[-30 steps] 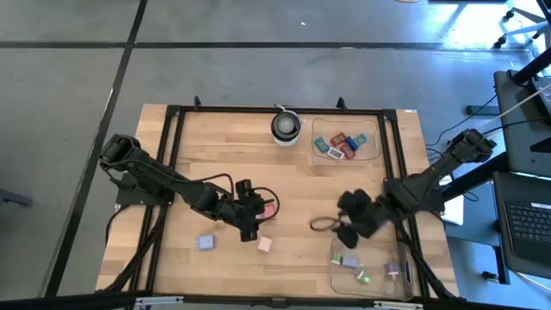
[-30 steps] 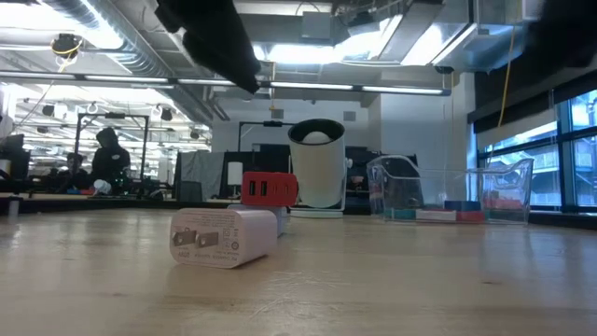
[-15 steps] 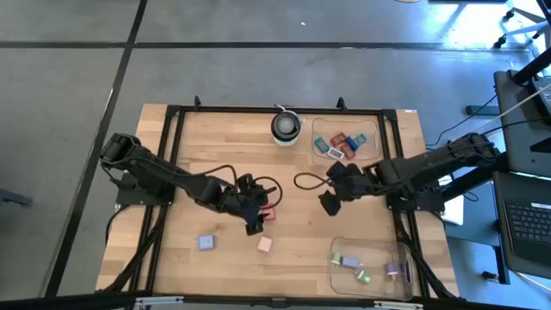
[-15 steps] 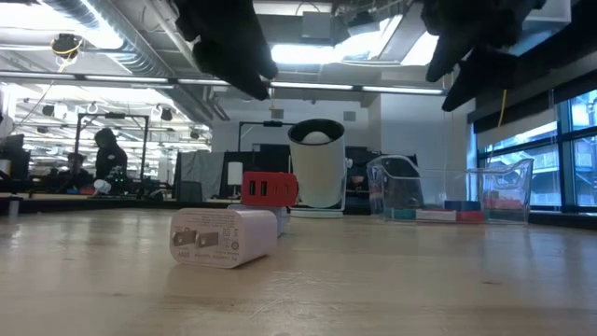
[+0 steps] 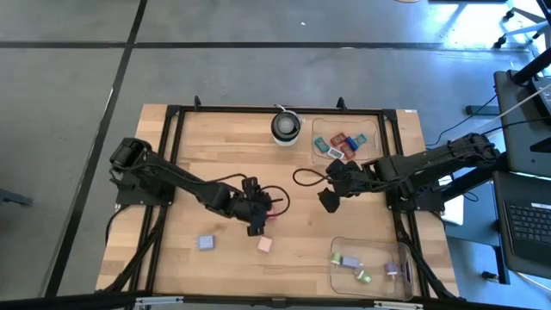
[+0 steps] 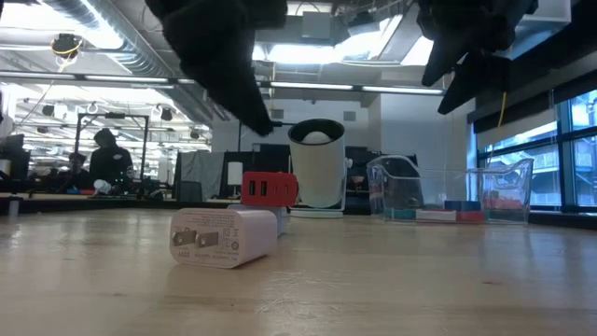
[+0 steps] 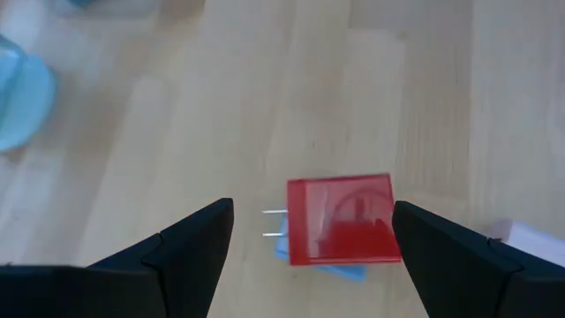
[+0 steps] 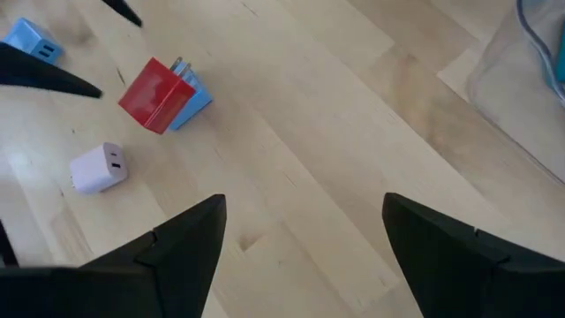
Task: Pick & Place Office items
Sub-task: Put the red charger adapter into the bottom transparent bin
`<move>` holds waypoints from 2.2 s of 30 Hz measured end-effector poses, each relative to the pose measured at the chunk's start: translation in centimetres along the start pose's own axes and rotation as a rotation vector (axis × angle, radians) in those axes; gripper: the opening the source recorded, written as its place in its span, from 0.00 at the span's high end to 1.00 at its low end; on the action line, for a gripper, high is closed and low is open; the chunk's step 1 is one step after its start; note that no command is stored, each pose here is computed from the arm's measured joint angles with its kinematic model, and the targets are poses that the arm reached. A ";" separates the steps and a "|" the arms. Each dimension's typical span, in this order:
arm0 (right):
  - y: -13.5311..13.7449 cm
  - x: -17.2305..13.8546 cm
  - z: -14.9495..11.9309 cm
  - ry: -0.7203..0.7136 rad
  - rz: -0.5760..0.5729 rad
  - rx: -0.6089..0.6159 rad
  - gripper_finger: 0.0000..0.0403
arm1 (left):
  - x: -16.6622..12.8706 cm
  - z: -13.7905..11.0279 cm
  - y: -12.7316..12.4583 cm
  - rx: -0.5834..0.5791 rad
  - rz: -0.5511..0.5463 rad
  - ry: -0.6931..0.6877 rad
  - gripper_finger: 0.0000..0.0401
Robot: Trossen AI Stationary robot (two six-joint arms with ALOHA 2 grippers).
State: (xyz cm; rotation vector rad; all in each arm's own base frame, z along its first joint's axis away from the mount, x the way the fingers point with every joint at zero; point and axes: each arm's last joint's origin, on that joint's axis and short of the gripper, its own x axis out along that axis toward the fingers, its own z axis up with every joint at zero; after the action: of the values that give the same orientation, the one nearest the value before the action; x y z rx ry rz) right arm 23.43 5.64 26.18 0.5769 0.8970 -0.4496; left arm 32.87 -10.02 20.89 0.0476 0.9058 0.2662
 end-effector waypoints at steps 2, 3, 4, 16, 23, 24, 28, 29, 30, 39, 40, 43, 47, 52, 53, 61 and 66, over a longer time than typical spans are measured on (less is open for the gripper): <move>0.0 0.0 0.0 0.000 0.000 -0.004 0.24 | 0.7 -0.3 -0.3 -0.010 -0.015 0.026 0.23; 0.0 0.0 0.0 0.000 0.000 -0.005 0.24 | 1.0 -0.4 -0.5 -0.018 -0.027 0.038 0.23; 0.0 0.0 0.0 0.000 0.000 -0.005 0.24 | 1.3 -0.6 -0.6 -0.028 -0.038 0.050 0.23; 0.0 0.0 0.0 -0.002 0.001 -0.002 0.24 | 2.0 -1.0 -0.9 -0.045 -0.064 0.089 0.23; 0.0 0.0 0.0 -0.004 0.000 0.028 0.24 | 2.0 -0.9 -0.9 -0.020 -0.052 0.082 0.23; 0.0 0.0 0.0 -0.004 0.000 0.032 0.24 | 2.0 -0.9 -0.9 -0.020 -0.050 0.081 0.23; 0.0 0.0 0.0 -0.004 0.000 0.034 0.24 | 2.4 -1.0 -1.1 -0.034 -0.059 0.079 0.23; 0.0 0.0 0.0 -0.004 0.000 0.034 0.24 | 2.4 -1.0 -1.2 -0.044 -0.065 0.080 0.23; 0.0 0.0 0.0 -0.004 0.000 0.034 0.24 | 2.4 -1.0 -1.2 -0.048 -0.070 0.081 0.23; 0.1 0.0 -0.1 -0.002 0.002 0.030 0.24 | 2.4 -1.0 -1.2 -0.015 -0.068 0.083 0.23; 0.1 0.0 -0.1 -0.002 0.002 0.030 0.24 | 2.5 -1.0 -1.1 -0.007 -0.066 0.081 0.23; 0.1 0.0 -0.1 -0.002 0.002 0.030 0.24 | 2.6 -0.9 -0.9 -0.003 -0.064 0.083 0.23; 0.1 0.0 -0.1 -0.002 0.002 0.030 0.24 | 2.8 -0.9 -0.7 -0.013 -0.080 0.091 0.23; 0.1 0.0 -0.1 -0.002 0.002 0.030 0.24 | 3.3 -1.6 -0.7 -0.065 -0.101 0.080 0.23; 0.1 0.0 -0.1 -0.002 0.002 0.030 0.24 | 3.3 -1.6 -0.7 -0.074 -0.103 0.075 0.23; 0.1 0.0 -0.1 -0.002 0.002 0.030 0.24 | 3.4 -1.5 -0.7 -0.077 -0.103 0.071 0.23; 0.1 0.0 -0.1 -0.002 0.002 0.029 0.24 | 3.4 -1.5 -0.7 -0.077 -0.102 0.071 0.24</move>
State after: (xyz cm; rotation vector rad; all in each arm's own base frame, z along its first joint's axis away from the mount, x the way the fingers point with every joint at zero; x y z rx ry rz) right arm 23.44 5.75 26.18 0.6042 0.8891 -0.4620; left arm 33.77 -9.95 17.25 -0.0797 0.9642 0.2082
